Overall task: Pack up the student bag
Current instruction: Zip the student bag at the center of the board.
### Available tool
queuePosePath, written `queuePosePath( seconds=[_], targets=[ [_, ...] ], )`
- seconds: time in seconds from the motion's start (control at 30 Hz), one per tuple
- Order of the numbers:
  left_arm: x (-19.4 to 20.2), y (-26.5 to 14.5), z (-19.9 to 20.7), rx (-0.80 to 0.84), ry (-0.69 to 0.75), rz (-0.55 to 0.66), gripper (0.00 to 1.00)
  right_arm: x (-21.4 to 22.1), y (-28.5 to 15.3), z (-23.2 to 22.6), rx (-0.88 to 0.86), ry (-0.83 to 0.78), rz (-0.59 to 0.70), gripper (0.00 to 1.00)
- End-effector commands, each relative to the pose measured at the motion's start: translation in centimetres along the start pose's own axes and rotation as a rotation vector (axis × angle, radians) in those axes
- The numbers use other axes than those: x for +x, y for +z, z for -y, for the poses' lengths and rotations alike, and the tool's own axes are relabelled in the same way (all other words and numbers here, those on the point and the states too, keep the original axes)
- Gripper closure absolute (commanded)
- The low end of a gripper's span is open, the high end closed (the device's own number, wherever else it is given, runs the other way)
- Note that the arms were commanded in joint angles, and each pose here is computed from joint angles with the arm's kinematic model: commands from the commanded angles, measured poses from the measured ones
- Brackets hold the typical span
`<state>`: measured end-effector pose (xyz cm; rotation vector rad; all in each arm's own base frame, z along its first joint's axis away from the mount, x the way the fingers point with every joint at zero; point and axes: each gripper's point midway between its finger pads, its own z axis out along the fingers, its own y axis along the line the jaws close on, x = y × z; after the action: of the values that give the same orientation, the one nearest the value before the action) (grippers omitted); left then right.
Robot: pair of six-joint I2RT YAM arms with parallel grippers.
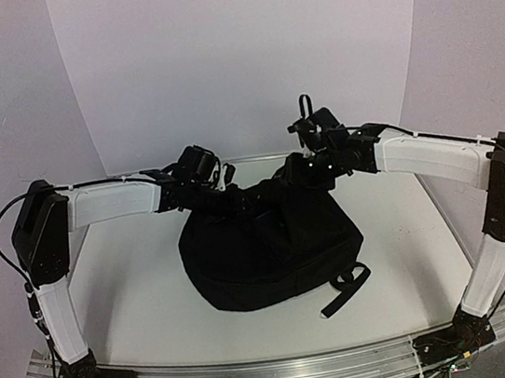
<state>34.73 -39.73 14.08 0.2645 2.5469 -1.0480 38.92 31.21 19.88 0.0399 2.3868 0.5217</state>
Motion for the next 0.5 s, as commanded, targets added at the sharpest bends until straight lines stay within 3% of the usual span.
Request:
queuePosePath(
  seconds=[0.0, 0.3, 0.47],
  targets=[
    [-2.0, -3.9, 3.0, 0.061, 0.035, 0.081, 0.54, -2.5, 1.6, -1.8, -0.114, -0.023, -0.011, 0.46],
    [-5.6, -6.2, 0.2, -0.024, 0.076, 0.150, 0.30, -2.8, 6.1, -2.9, -0.201, -0.063, -0.085, 0.45],
    [-6.8, -6.3, -2.9, -0.125, 0.164, 0.124, 0.23, -1.8, 8.2, -3.2, -0.224, -0.096, -0.127, 0.45]
  ],
)
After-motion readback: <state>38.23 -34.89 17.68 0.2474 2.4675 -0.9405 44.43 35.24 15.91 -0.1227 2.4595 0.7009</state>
